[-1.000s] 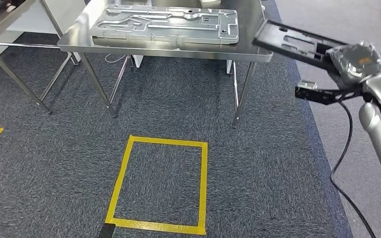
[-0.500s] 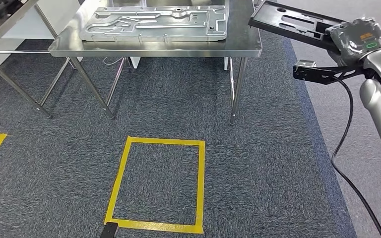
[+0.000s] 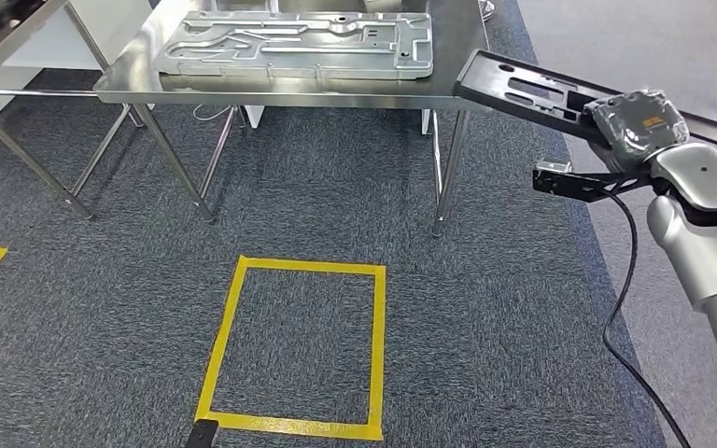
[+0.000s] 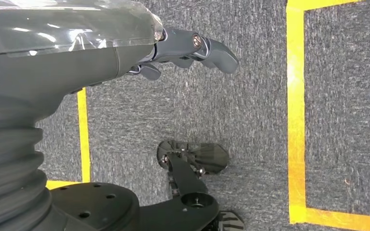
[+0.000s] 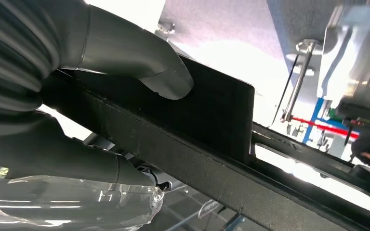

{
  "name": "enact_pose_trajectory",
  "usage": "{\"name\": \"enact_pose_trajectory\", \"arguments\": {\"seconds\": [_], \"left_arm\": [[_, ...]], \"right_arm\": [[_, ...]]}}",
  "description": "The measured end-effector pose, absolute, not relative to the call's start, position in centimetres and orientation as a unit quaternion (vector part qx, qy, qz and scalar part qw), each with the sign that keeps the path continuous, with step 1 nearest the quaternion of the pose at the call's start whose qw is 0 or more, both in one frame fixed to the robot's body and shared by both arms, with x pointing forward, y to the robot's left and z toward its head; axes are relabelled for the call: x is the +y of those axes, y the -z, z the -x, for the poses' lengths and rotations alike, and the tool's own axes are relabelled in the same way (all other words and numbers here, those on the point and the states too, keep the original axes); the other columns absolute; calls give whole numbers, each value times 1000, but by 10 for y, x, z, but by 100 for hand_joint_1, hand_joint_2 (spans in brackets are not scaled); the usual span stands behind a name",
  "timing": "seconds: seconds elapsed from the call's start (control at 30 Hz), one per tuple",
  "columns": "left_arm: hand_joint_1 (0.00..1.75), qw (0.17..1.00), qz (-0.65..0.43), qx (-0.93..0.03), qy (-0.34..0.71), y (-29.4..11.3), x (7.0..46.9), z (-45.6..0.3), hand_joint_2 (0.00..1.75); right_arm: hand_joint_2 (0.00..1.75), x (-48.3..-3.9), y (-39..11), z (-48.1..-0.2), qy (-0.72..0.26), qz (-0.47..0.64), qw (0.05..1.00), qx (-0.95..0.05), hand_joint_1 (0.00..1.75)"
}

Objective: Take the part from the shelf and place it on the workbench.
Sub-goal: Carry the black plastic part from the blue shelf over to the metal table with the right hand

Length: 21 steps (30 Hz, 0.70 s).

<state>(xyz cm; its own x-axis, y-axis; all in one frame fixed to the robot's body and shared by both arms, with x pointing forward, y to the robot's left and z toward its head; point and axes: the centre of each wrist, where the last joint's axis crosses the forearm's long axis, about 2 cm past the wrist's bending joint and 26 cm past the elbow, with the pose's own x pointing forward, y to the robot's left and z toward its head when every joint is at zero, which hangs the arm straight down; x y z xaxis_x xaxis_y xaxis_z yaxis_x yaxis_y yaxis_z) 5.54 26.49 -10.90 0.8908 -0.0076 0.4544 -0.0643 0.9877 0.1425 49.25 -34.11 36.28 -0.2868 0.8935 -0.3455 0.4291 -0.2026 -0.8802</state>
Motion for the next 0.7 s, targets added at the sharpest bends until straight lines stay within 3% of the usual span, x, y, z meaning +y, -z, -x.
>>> {"name": "enact_pose_trajectory", "arguments": {"seconds": [0.7], "left_arm": [[0, 978, -93, -189, -8, 110, 266, -46, 175]], "right_arm": [[175, -343, -334, -487, -542, 540, 202, -611, 175]]}}
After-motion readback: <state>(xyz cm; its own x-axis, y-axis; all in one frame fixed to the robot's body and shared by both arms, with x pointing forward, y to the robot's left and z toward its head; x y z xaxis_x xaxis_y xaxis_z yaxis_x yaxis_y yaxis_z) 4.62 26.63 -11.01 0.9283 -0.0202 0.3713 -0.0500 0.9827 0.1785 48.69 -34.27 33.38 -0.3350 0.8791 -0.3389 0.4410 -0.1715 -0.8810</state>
